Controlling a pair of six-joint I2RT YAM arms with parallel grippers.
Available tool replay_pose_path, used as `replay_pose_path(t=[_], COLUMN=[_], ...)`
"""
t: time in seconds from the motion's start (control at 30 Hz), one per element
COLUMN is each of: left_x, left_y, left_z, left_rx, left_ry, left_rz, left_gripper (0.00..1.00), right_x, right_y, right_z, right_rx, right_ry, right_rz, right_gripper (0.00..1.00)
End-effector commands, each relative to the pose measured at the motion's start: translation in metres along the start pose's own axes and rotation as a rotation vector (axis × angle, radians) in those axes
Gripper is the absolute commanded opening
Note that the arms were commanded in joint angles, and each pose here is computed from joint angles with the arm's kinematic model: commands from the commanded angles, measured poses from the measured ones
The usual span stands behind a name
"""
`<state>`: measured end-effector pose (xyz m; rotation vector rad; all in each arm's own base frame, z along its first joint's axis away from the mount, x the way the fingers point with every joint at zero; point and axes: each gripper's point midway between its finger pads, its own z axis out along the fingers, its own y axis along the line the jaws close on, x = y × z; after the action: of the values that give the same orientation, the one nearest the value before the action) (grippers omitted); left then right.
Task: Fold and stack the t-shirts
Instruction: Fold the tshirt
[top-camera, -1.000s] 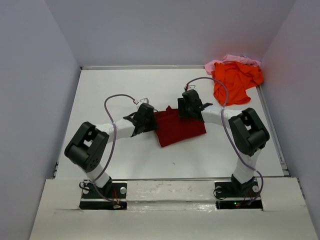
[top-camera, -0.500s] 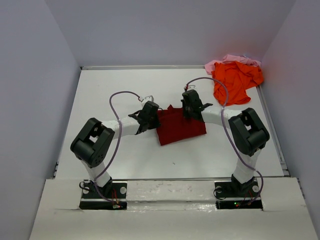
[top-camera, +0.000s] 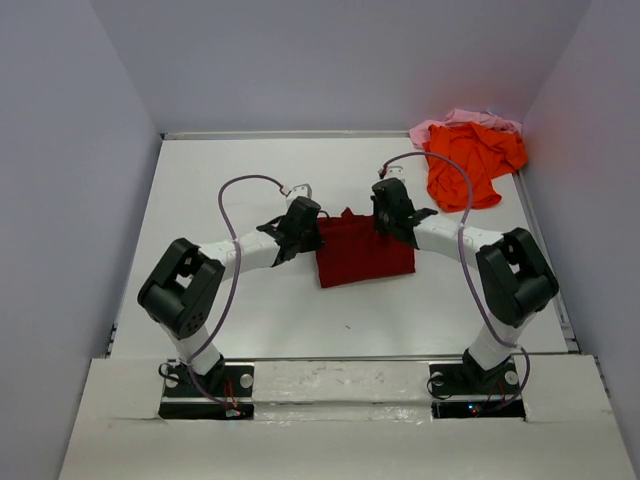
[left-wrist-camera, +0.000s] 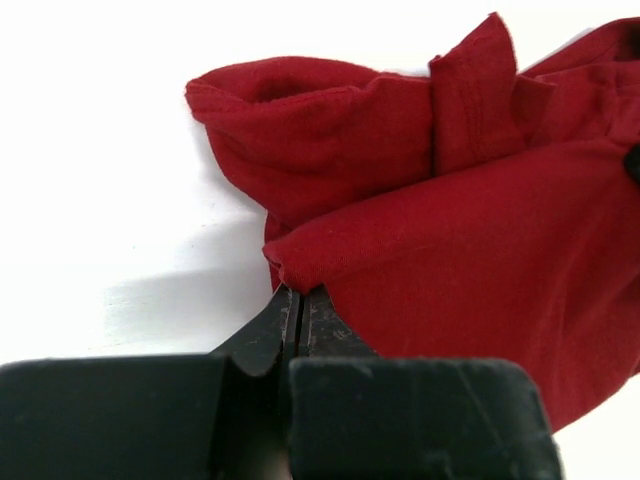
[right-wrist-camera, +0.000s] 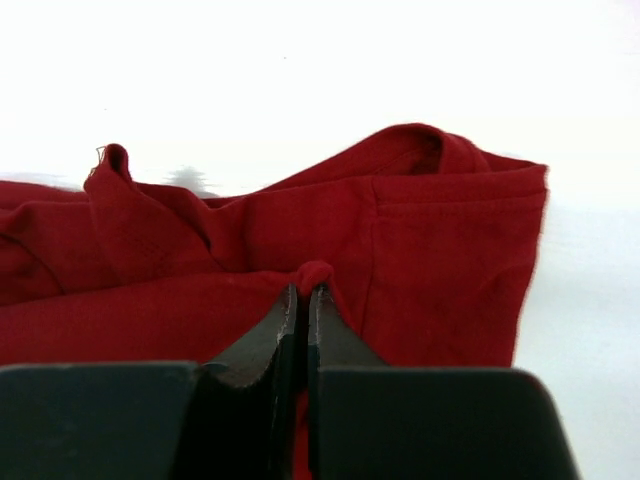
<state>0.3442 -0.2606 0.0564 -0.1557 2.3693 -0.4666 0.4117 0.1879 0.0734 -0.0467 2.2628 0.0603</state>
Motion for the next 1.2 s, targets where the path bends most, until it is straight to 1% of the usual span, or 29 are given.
replay_pose_path(t=[0.0,0.47,0.6,0.9,1.03,1.17], left_x=[-0.039,-0.062,-0.068,-0.094,-0.104,-0.110], left_y=[-0.025,-0.038,-0.046,-0.059,-0.064,-0.065], left_z=[-0.022,-0.026,-0.024,-0.027,-0.019,-0.006], left_rx=[0.058,0.068,0.082,0.085,0.075,0.062], left_ry=[-0.102,-0.142,-0.145,-0.196,-0.198,-0.198], left_rz=[0.014,0.060,0.066,0.089,0.093,0.096], left_gripper=[0.00,0.00,0.00,0.00,0.00,0.00], right_x=[-0.026,-0.060,-0.077,-0.114,-0.126,-0.126], right_y=[-0.018,-0.047,-0.052,-0.060,-0.064,-0.063], right_z=[-0.019,-0.048,-0.058,-0.067,-0.055,-0.024], right_rx=[0.072,0.210,0.243,0.315,0.362,0.426], right_ry=[-0.080,-0.186,-0.232,-0.333,-0.371,-0.379], right_rz=[0.020,0.060,0.074,0.087,0.081,0.057], right_gripper=[0.00,0.00,0.00,0.00,0.00,0.00])
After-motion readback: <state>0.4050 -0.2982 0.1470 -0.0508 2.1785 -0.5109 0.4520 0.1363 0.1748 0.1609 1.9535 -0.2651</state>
